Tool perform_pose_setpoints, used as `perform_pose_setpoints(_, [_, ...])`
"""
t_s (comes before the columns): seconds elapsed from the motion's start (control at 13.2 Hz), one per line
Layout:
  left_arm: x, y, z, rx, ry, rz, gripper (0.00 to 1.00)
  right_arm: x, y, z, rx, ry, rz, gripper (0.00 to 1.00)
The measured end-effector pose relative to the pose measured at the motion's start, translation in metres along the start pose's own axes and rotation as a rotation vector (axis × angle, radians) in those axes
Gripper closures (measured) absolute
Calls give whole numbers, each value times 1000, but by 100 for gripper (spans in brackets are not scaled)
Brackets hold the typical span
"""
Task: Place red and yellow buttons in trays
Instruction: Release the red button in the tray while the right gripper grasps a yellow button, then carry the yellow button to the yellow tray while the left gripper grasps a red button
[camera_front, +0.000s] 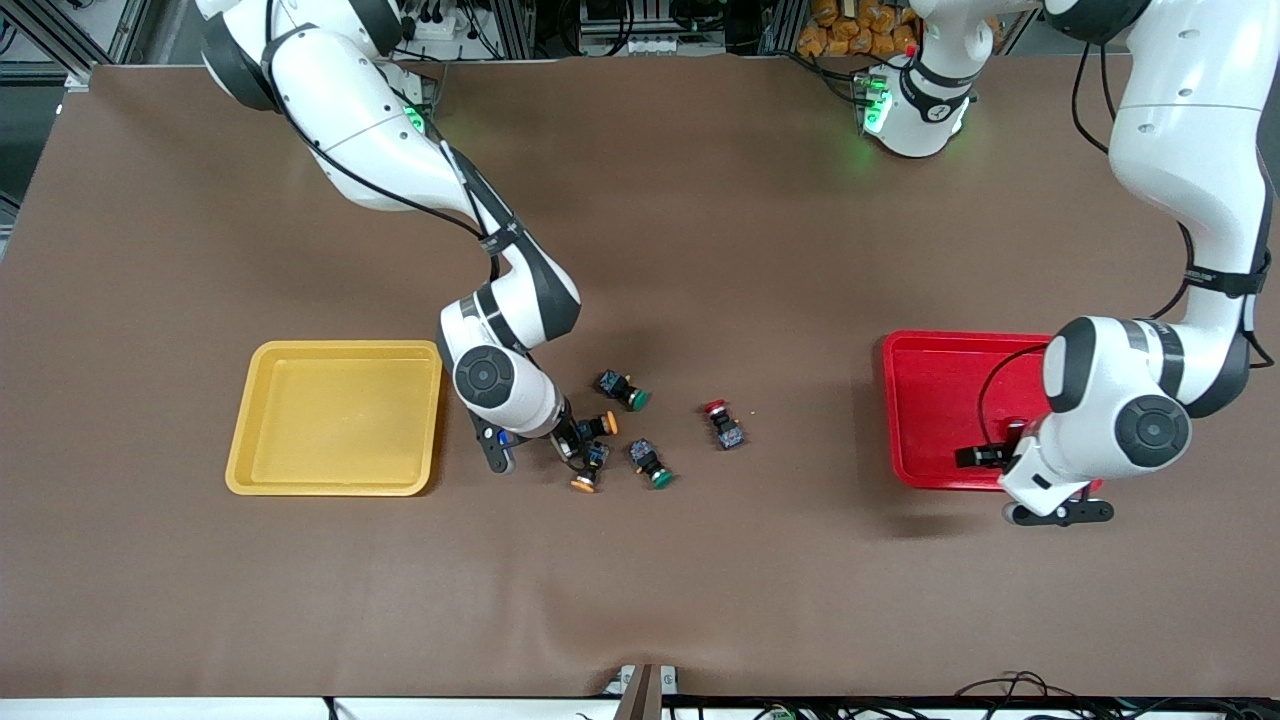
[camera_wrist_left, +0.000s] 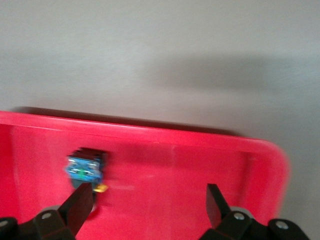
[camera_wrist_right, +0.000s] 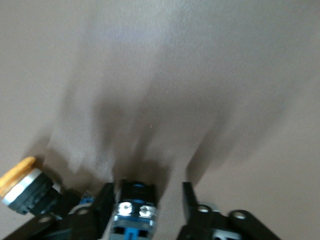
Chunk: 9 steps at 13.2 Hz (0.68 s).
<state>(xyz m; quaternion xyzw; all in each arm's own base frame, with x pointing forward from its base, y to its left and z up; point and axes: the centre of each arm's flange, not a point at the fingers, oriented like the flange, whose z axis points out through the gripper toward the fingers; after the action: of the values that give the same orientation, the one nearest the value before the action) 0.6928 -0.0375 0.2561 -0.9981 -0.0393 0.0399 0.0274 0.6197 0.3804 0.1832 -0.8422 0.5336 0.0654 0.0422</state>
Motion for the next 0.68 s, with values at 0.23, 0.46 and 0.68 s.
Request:
perform_pose_setpoints(0.23, [-10, 60, -10, -4, 15, -108, 0, 1, 0, 2, 3, 2, 2, 67])
perform_pose_setpoints(0.46, [-27, 123, -14, -1, 23, -189, 0, 16, -7, -7, 23, 7, 22, 67])
perform_pose_setpoints(0.68, [-50, 183, -9, -8, 9, -264, 0, 38, -11, -18, 6, 5, 26, 67])
